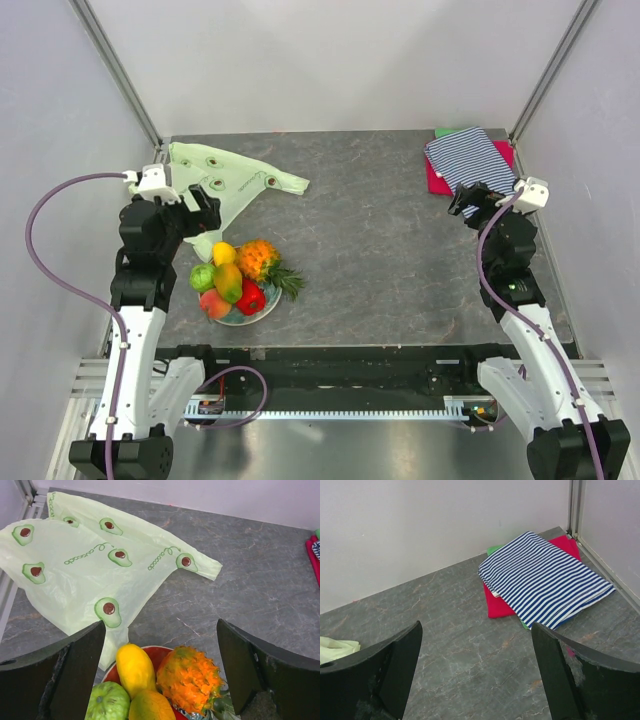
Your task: Place the fruits into the plastic bag
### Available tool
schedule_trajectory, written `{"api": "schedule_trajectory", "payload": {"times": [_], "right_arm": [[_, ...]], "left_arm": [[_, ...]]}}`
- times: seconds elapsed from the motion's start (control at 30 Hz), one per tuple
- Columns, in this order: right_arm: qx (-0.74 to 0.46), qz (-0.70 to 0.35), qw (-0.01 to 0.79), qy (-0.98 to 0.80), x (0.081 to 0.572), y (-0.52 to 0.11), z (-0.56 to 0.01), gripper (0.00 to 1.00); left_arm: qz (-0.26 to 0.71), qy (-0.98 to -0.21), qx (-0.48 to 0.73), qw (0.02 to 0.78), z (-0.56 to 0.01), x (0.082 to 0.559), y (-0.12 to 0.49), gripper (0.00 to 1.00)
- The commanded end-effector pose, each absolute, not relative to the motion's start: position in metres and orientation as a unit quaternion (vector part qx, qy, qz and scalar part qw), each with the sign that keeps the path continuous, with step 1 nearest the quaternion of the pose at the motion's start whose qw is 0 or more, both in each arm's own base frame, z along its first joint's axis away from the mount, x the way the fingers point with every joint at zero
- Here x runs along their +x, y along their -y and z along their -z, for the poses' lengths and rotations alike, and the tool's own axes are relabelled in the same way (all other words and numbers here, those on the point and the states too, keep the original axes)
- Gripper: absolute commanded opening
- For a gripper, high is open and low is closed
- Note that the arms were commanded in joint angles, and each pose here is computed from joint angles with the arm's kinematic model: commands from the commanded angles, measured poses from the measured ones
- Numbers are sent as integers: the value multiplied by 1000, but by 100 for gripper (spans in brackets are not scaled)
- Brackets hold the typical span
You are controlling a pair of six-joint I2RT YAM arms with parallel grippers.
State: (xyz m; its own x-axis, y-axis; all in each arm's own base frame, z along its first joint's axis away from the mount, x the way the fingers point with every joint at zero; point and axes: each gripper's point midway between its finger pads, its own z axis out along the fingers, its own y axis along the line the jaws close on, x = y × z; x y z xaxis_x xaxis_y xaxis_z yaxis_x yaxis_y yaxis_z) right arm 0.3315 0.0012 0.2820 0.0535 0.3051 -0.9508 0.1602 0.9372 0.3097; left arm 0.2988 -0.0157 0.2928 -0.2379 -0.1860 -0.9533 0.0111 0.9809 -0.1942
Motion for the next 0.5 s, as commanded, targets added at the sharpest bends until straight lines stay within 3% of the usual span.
{"api": "schedule_trajectory", "payload": {"times": [0.0, 0.47], "right_arm": [[177, -56, 714, -675, 328, 0, -292, 98], [188, -44, 703, -685, 331, 4, -283, 98]], "left_arm": [[57, -771, -120, 622, -298, 297, -2, 99], [65, -807, -179, 560, -260, 327, -16, 99]]}}
